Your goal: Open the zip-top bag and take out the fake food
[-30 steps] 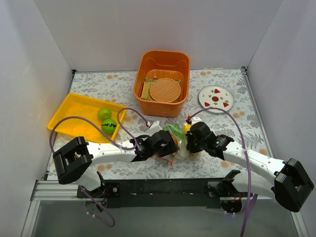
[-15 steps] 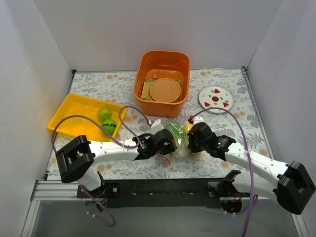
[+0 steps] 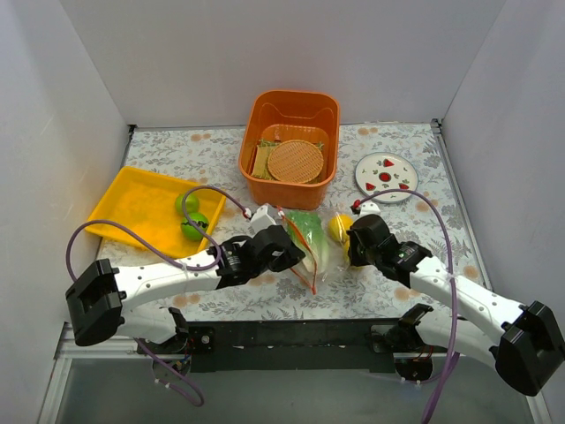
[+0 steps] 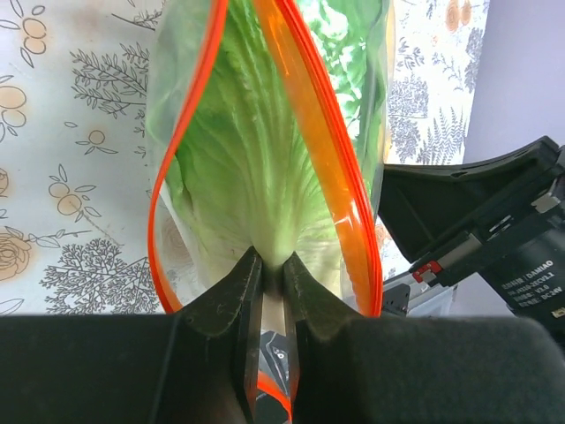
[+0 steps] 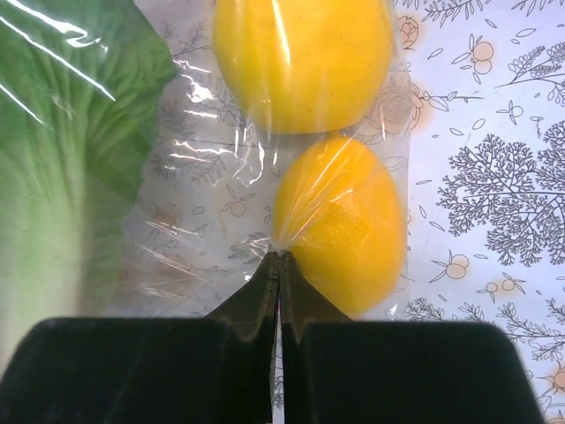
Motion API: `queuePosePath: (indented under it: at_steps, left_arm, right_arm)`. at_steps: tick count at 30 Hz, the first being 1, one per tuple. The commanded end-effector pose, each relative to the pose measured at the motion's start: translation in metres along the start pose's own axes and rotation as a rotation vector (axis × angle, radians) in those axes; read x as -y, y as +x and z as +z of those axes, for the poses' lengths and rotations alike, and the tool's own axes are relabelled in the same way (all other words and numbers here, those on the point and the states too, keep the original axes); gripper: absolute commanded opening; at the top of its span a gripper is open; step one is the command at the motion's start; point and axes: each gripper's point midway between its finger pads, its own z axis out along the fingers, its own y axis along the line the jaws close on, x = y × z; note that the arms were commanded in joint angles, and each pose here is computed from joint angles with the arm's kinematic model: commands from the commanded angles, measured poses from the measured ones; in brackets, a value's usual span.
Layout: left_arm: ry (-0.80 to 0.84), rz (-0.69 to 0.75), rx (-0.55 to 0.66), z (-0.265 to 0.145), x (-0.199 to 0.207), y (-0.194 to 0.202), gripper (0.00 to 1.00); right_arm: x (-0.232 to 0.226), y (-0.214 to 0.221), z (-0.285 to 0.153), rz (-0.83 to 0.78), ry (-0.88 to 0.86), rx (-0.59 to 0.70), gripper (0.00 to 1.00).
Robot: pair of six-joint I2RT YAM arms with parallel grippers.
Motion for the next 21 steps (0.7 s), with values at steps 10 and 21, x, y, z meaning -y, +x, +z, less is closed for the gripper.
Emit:
queuePosePath:
  at_steps: [10, 21]
  left_arm:
    - [0.030, -0.073, -0.042, -0.007, -0.007, -0.005, 0.06]
    - [0.024, -0.096, -0.068, -0.014, -0.010, -0.004, 0.06]
  right_arm:
    - [-0.054, -0.024, -0.048, -0.092, -0.258, 0.151, 0.47]
    - [-0.063, 0.022, -0.013, -0.012, -0.263, 0.062, 0.48]
